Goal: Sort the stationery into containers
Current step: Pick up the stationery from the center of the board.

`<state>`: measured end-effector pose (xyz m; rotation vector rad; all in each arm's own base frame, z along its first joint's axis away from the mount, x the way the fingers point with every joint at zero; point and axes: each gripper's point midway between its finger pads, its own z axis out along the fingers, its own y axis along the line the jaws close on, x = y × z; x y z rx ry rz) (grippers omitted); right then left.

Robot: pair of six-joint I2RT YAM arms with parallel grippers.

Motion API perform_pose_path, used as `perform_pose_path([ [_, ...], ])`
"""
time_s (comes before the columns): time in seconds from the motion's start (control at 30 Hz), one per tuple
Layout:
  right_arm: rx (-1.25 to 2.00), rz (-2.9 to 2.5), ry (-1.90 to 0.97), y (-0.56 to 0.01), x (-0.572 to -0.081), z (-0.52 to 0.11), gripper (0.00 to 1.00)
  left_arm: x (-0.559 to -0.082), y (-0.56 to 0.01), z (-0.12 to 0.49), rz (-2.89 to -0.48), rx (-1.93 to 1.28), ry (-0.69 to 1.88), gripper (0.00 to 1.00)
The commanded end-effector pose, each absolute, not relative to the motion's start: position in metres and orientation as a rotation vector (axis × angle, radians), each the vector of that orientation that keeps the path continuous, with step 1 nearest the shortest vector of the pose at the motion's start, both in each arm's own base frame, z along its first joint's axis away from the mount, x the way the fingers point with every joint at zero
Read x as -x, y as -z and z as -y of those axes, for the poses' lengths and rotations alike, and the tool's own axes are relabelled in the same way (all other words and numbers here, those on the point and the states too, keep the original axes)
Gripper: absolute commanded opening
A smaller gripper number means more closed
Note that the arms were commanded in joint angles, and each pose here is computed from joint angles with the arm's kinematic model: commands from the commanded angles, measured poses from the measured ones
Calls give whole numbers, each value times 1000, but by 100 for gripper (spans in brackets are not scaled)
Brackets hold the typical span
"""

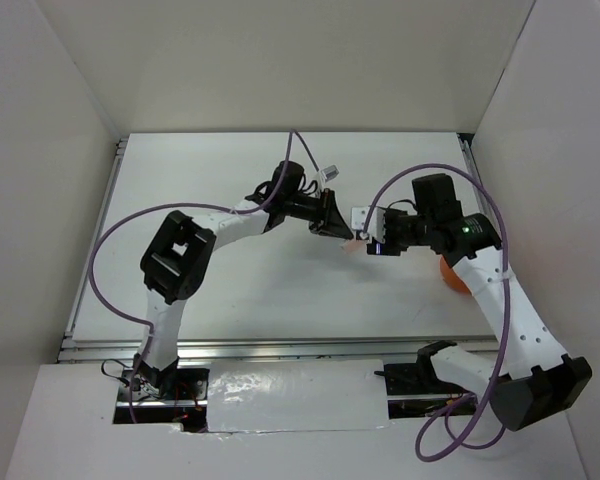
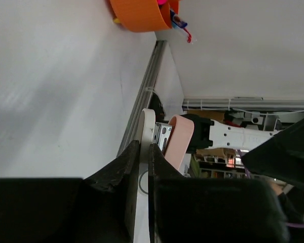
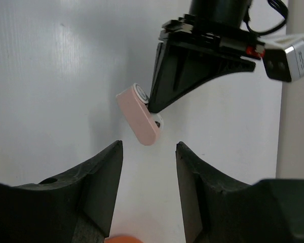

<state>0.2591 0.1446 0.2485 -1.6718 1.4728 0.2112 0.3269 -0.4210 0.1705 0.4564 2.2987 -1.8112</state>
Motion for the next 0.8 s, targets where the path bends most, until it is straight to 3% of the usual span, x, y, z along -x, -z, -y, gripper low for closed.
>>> perform_pose_path([
  [0.0,1828,-1290,-144,-243,-253,-153,53,-304,-210,427,-2255,-502,1976,0],
  [0.77,2192,-1247,-134,-188,-233,-155,57,-293,-205,432,-2311,-554,1950,0],
])
